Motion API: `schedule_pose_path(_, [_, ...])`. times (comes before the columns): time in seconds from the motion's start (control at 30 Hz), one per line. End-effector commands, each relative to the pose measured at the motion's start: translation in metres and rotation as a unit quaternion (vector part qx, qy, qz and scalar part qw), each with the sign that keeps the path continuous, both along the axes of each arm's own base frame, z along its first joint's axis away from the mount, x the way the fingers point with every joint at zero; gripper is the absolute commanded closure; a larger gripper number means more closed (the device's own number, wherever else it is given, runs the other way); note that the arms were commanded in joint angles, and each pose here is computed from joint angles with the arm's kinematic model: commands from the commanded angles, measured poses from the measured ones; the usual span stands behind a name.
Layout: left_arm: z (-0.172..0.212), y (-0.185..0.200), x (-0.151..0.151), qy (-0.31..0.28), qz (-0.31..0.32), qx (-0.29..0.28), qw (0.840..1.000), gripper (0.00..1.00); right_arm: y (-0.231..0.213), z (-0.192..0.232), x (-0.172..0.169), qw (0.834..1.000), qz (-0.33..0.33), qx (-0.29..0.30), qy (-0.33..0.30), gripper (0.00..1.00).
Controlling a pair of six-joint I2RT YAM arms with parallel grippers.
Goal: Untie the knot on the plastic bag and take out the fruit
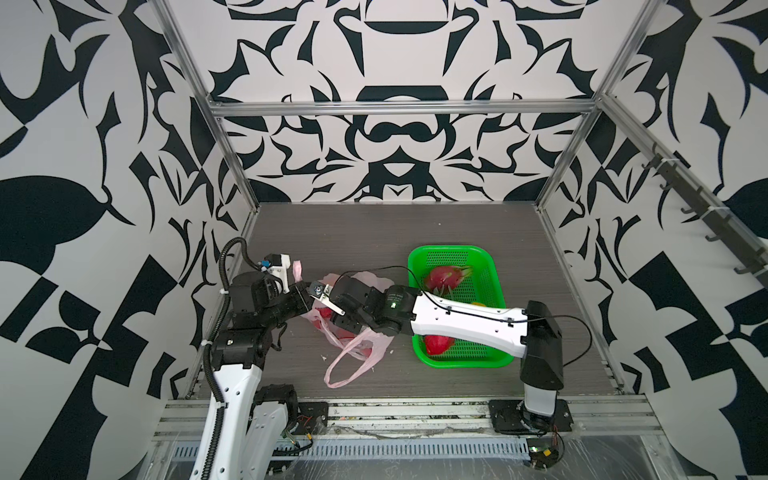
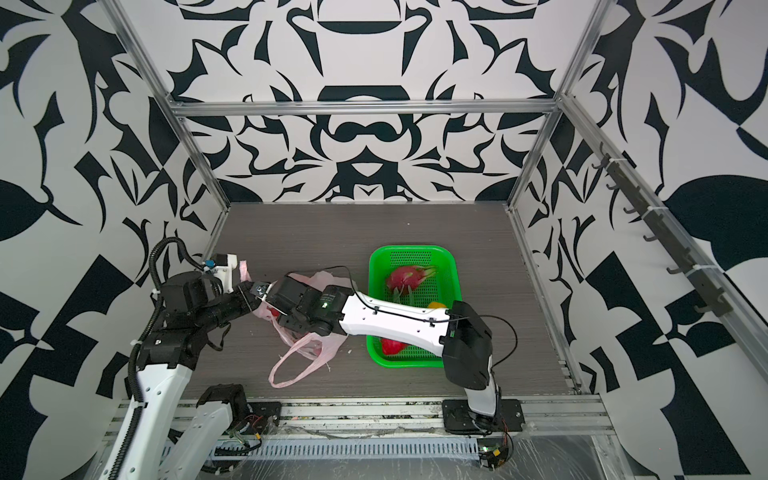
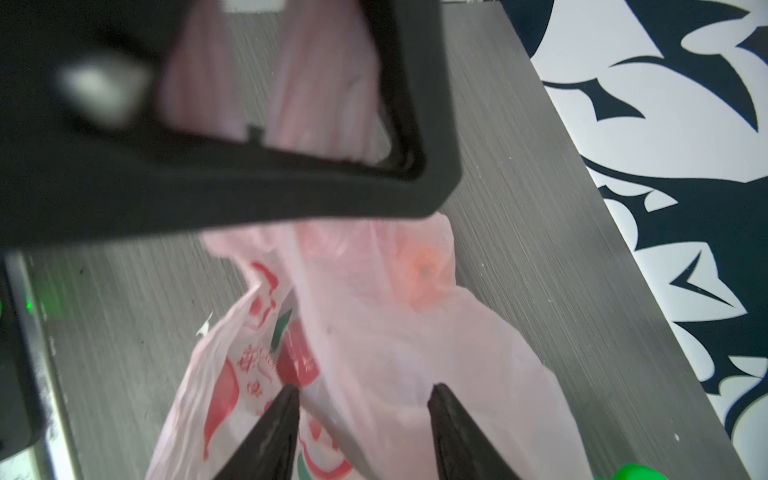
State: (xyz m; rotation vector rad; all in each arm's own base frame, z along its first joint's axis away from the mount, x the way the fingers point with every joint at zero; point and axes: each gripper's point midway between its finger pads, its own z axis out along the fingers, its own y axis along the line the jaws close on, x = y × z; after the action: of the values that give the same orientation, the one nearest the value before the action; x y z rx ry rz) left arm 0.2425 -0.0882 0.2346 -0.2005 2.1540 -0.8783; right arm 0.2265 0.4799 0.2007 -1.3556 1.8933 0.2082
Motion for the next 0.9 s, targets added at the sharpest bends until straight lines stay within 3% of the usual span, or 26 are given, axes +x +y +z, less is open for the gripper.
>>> schedule_pose_path(0.0, [-0.009,0.001,-0.008,0.017,0.001,0.002,1.000,1.00,0.018,0.031,0.014,0.998,0.011,0.049,-0.026,0.51])
schedule_pose_path(0.17, [-0.011,0.002,-0.011,0.019,0.008,-0.001,1.000,1.00,0.027,0.034,0.023,0.997,0.013,0.081,-0.013,0.86])
schedule_pose_path(0.3, [-0.013,0.001,-0.016,0.028,0.010,-0.010,1.000,0.62,0.028,0.048,0.028,0.993,0.008,0.119,0.002,0.98])
schedule_pose_path(0.4, [-0.015,0.000,-0.022,0.034,0.010,-0.016,0.999,0.47,0.024,0.059,0.035,0.990,-0.008,0.140,0.010,1.00])
schedule_pose_path(0.63, [-0.020,-0.003,-0.028,0.039,0.006,-0.028,0.999,0.46,0.018,0.078,0.042,0.986,-0.027,0.165,0.024,1.00])
schedule_pose_path(0.87, [-0.034,-0.005,-0.023,0.051,0.002,-0.036,0.998,0.53,0.013,0.093,0.044,0.982,-0.033,0.183,0.028,1.00])
